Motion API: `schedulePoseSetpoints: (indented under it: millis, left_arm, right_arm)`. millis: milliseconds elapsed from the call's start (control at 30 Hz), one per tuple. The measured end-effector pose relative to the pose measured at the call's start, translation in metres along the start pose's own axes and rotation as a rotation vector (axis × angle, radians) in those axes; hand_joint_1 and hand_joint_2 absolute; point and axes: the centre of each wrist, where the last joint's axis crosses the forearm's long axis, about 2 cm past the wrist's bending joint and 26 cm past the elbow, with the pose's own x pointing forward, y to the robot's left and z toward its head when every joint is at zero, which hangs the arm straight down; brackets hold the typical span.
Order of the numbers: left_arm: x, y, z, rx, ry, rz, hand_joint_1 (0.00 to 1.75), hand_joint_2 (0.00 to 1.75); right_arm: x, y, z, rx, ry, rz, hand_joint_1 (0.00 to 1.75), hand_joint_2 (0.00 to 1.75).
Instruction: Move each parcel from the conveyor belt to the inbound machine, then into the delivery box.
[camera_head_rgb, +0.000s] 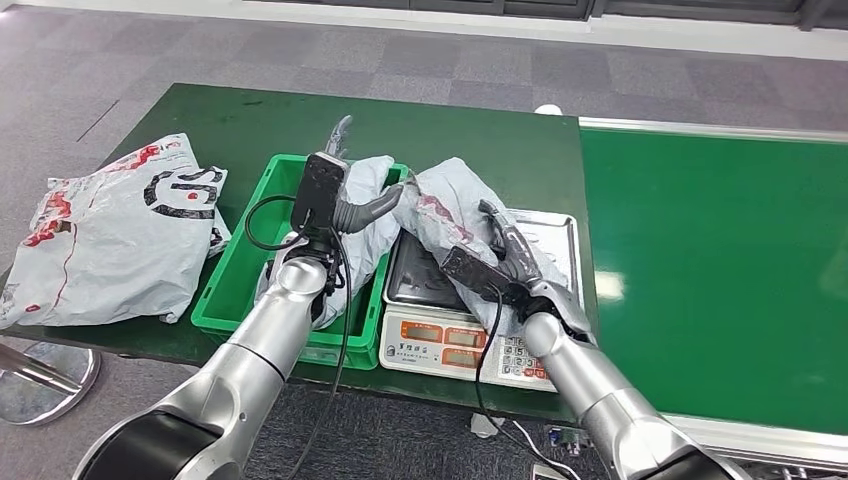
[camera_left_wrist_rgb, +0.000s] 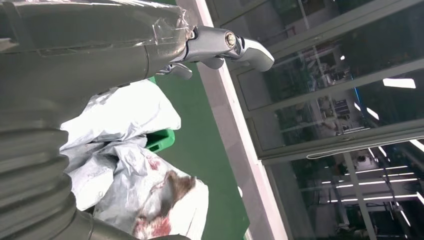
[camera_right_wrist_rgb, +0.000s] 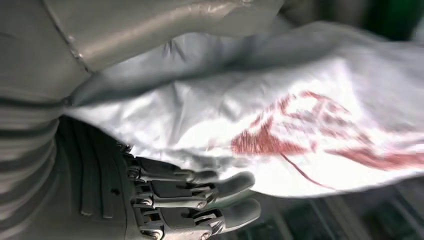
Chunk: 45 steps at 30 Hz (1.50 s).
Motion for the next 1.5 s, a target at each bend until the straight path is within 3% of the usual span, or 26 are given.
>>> schedulePoseSetpoints:
  millis: [200,500,633,800,933,1300,1500]
  left_arm:
    - [0.003,-0.005,0.0,-0.007,-0.01,0.018,0.0,1.75]
    - [0.005,-0.016,0.001,-0.023,-0.007,0.042,0.0,1.75]
    - [0.004,-0.019,0.003,-0.046,0.0,0.026,0.0,1.75]
    - [0.002,-0.027,0.008,-0.149,0.022,-0.084,0.0,1.75]
    - [-0.003,-0.036,0.015,-0.238,0.037,-0.184,0.0,1.75]
    - [-0.011,-0.041,0.022,-0.302,0.069,-0.25,0.0,1.75]
    - [-0.018,-0.051,0.032,-0.48,0.121,-0.436,0.0,1.75]
  right_arm:
    - [0.006,-0.002,0.016,-0.218,-0.108,-0.192,0.0,1.75]
    - [-0.004,-0.037,0.024,-0.548,-0.132,-0.503,0.0,1.75]
    - [-0.011,-0.049,0.027,-0.63,-0.119,-0.519,0.0,1.75]
    - [-0.024,-0.061,0.031,-0.752,-0.068,-0.432,0.0,1.75]
    - [-0.038,-0.068,0.036,-0.778,-0.029,-0.408,0.0,1.75]
    - [-0.05,-0.074,0.04,-0.782,0.015,-0.384,0.0,1.75]
    - [-0.057,-0.076,0.034,-0.692,0.07,-0.405,0.0,1.75]
